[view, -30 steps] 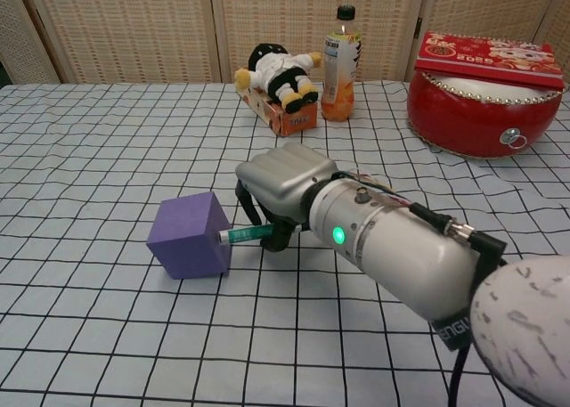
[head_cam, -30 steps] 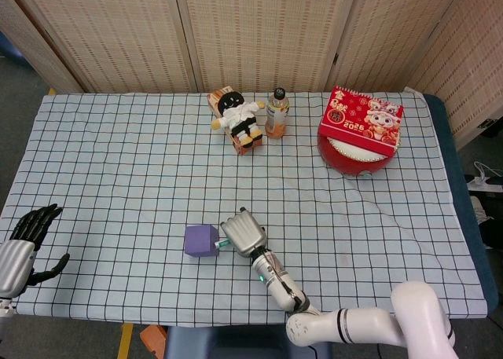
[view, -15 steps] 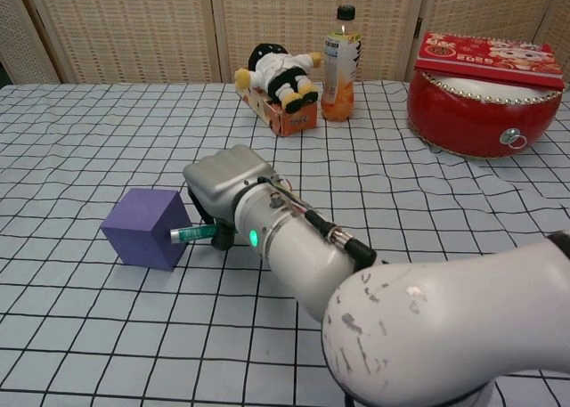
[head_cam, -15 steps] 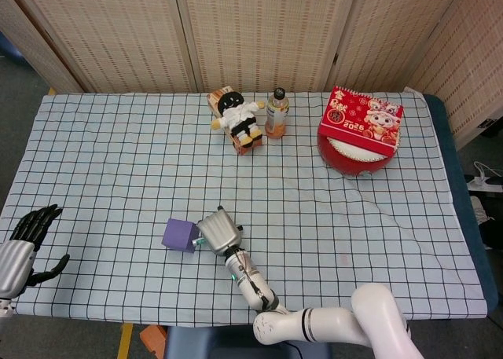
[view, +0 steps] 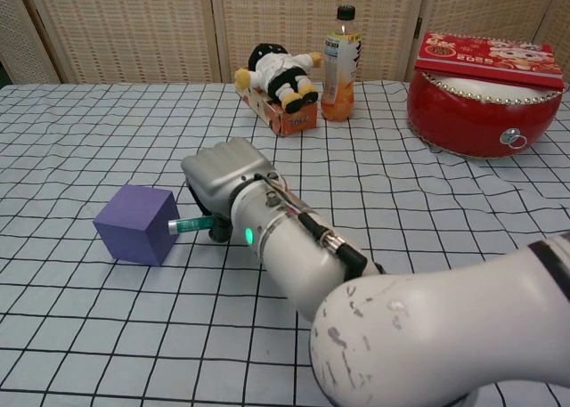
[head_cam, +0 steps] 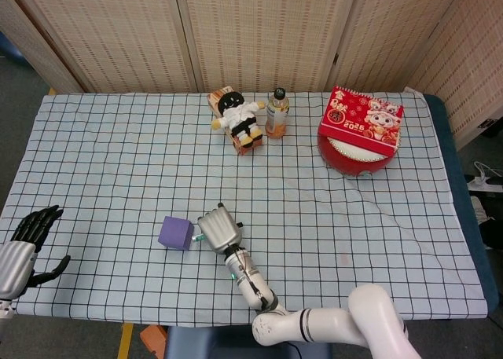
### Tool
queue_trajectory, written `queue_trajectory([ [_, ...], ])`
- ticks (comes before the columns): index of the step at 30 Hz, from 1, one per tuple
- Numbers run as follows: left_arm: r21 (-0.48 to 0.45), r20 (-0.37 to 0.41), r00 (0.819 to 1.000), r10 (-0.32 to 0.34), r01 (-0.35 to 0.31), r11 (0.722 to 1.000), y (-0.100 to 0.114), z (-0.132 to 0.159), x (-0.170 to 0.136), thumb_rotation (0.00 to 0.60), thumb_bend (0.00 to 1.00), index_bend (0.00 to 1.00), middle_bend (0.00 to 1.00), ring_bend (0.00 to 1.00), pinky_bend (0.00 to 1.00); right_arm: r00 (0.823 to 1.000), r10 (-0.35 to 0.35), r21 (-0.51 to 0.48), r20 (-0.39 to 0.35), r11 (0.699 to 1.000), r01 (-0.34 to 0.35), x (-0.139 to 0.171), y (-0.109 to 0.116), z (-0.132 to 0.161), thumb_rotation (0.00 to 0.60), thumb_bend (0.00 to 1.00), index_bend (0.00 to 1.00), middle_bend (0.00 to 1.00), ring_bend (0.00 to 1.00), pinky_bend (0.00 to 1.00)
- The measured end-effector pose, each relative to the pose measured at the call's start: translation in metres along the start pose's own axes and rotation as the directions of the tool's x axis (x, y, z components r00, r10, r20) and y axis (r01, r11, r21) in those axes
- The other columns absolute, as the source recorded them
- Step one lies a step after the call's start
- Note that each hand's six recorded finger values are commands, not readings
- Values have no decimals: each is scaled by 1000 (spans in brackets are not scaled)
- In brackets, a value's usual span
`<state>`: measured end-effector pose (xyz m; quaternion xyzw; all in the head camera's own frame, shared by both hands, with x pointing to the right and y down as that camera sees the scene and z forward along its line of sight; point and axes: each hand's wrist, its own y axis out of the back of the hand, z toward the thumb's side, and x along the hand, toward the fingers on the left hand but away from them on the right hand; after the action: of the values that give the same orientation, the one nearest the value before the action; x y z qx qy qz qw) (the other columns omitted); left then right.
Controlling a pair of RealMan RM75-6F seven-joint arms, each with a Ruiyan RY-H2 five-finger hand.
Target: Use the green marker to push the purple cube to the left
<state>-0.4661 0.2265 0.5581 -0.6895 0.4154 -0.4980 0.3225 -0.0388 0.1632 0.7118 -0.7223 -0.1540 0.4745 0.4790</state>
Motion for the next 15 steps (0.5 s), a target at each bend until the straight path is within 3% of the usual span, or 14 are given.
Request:
queue_trajectory([
  [4, 7, 4, 1000, -3, 3, 1000, -1, 2, 0, 600, 355, 0, 0, 0, 58, 1000, -21, 20, 12, 1000, 21, 18, 10, -26, 600, 517, 922, 767, 548, 387],
  [9, 19, 7, 1000, -6, 6, 1000, -4, 4, 0, 600, 357, 0, 0, 0, 58, 997, -35, 78, 71, 997, 29, 55, 18, -85, 600, 515, 883, 767, 548, 387],
  [15, 29, 7, 1000, -5, 5, 1000, -6, 6, 0, 600, 355, 0, 0, 0, 59, 983, 0, 145, 182, 989, -27, 115, -6, -166, 600, 512, 779, 762, 523, 387],
])
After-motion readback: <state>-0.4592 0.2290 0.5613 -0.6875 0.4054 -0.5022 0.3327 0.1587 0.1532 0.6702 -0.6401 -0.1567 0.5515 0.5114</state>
